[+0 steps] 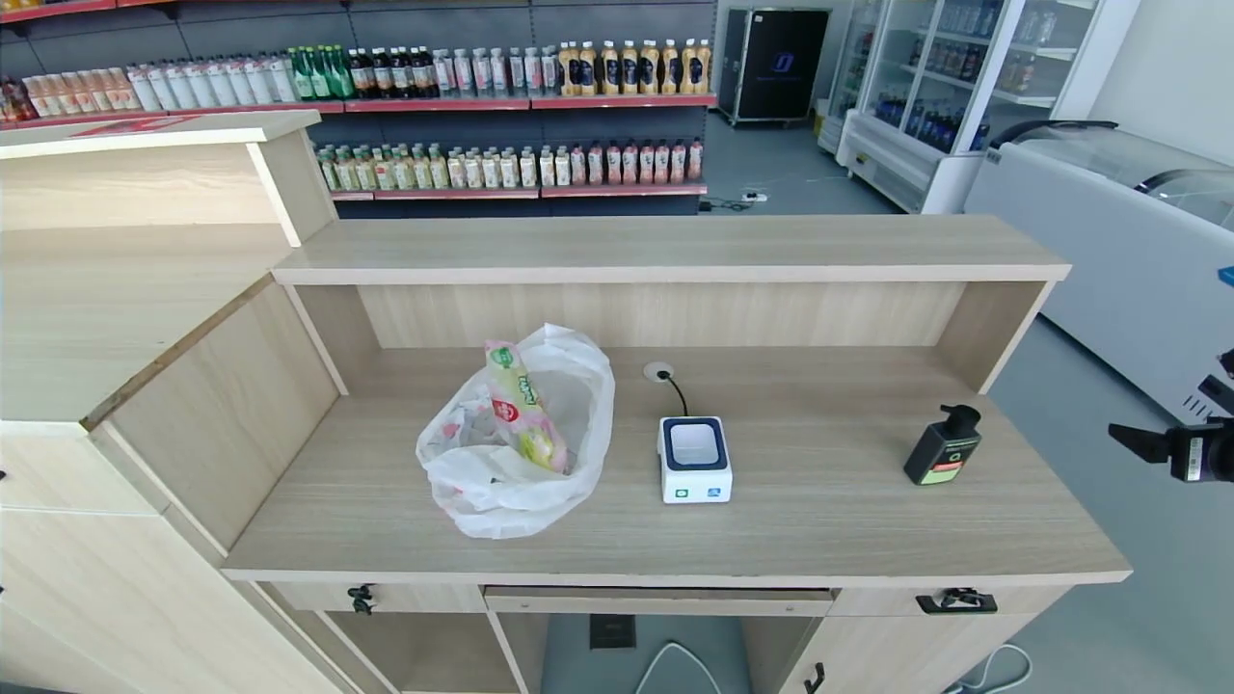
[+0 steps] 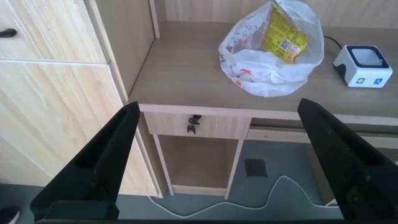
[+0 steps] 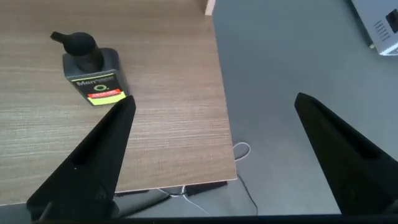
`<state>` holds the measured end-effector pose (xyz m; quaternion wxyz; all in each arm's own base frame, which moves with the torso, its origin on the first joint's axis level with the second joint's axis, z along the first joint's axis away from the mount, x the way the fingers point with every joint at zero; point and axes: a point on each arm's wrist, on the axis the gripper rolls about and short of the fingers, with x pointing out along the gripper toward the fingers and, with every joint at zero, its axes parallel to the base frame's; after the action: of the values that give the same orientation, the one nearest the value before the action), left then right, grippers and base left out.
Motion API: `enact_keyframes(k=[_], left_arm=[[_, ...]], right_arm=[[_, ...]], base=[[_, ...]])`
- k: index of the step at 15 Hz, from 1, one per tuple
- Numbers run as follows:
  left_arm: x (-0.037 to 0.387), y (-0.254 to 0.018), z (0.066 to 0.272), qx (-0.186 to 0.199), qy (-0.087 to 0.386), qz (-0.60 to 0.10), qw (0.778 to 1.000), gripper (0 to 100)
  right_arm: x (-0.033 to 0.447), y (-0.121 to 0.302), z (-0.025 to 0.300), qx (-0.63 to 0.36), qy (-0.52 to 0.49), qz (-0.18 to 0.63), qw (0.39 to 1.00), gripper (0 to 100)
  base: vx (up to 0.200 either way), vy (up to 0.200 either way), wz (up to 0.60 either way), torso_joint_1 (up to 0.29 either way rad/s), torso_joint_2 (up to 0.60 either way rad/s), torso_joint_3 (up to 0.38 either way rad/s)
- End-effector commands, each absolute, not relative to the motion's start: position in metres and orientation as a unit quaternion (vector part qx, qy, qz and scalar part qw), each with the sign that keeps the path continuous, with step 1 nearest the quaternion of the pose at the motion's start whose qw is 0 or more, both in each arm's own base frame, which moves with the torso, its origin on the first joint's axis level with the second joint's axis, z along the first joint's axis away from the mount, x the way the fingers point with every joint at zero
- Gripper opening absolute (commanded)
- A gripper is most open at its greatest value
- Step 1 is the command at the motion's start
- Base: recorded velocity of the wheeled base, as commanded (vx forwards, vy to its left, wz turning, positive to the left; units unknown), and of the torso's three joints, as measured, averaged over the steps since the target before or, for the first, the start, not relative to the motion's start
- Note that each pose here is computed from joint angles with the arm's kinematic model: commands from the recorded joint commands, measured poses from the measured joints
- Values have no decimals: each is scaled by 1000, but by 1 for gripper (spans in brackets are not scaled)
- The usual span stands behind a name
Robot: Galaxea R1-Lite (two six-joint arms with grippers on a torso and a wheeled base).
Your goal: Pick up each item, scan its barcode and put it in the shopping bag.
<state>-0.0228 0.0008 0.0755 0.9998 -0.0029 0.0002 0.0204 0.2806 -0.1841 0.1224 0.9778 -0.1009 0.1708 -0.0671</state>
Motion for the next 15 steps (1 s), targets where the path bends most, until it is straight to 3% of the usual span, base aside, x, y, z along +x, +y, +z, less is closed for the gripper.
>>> enact_keyframes(k=[1, 15], left_arm=[[-23, 1, 75, -3, 0, 20, 1000, 100], [-23, 1, 75, -3, 0, 21, 1000, 100]], right_arm=[[286, -186, 105, -84, 188, -21, 978, 100], [319, -190, 55, -122, 213, 24, 969, 100]], base=[[0, 0, 0, 0, 0, 0], [0, 0, 0, 0, 0, 0]])
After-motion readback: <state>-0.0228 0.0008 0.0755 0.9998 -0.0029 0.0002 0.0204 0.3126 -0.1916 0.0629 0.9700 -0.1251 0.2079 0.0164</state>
